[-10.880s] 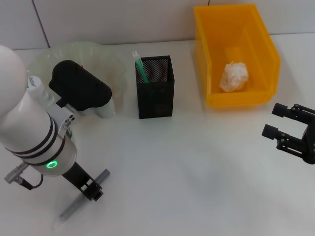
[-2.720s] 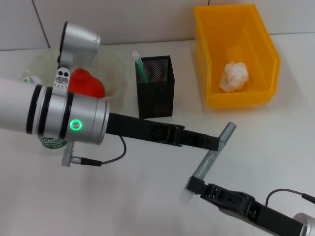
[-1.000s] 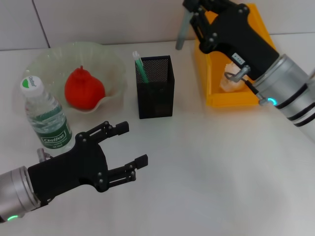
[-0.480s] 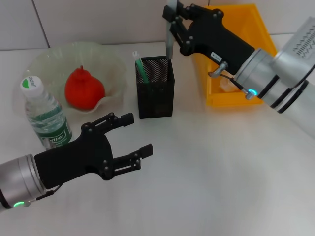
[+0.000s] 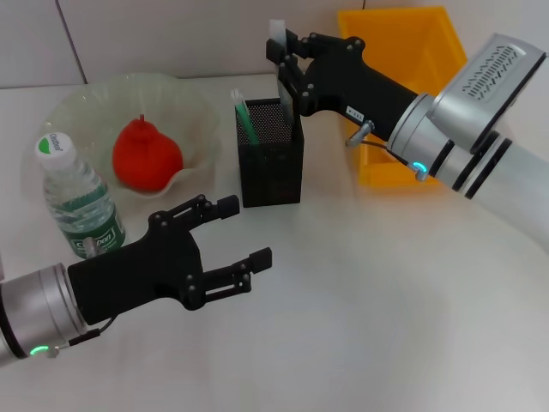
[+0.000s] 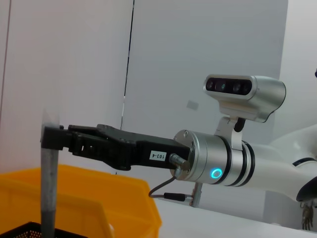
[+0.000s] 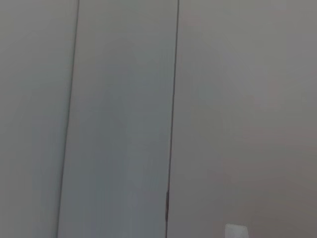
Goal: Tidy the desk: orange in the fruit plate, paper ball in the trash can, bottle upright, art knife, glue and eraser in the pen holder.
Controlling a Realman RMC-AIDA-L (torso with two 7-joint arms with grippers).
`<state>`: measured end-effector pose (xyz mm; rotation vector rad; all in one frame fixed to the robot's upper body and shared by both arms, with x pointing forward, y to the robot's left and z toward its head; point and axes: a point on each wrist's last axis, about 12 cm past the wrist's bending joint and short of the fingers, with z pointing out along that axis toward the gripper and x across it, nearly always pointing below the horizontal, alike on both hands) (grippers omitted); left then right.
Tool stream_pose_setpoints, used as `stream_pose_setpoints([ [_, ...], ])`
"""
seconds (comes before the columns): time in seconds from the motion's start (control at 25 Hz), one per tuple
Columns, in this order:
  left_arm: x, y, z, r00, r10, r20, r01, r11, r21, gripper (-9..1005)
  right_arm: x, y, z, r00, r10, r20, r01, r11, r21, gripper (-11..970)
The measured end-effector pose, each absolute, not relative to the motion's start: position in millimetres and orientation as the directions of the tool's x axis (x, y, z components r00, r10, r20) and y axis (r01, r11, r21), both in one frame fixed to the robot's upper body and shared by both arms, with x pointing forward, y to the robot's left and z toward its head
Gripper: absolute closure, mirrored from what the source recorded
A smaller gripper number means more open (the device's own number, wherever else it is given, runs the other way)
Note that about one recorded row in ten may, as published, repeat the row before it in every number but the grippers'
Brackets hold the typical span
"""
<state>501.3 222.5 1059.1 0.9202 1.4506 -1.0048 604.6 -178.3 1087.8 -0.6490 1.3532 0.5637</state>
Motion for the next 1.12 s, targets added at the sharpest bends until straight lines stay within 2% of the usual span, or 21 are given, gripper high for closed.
stream_pose_setpoints([
  [0.72, 503.6, 220.0, 1061.0, -0.115, 0.009, -0.993, 0.938, 0.331, -0.106, 174, 609.7, -166.4, 1081.5, 0.083, -0.06, -0.995, -0.707, 0.699, -0.101, 816],
  [1.12, 503.0, 218.8, 1060.9, -0.116, 0.008, -0.993, 0.939, 0.326, -0.107, 174, 604.2, -169.0, 1078.8, 0.083, -0.042, -0.996, -0.71, 0.699, -0.088, 715],
])
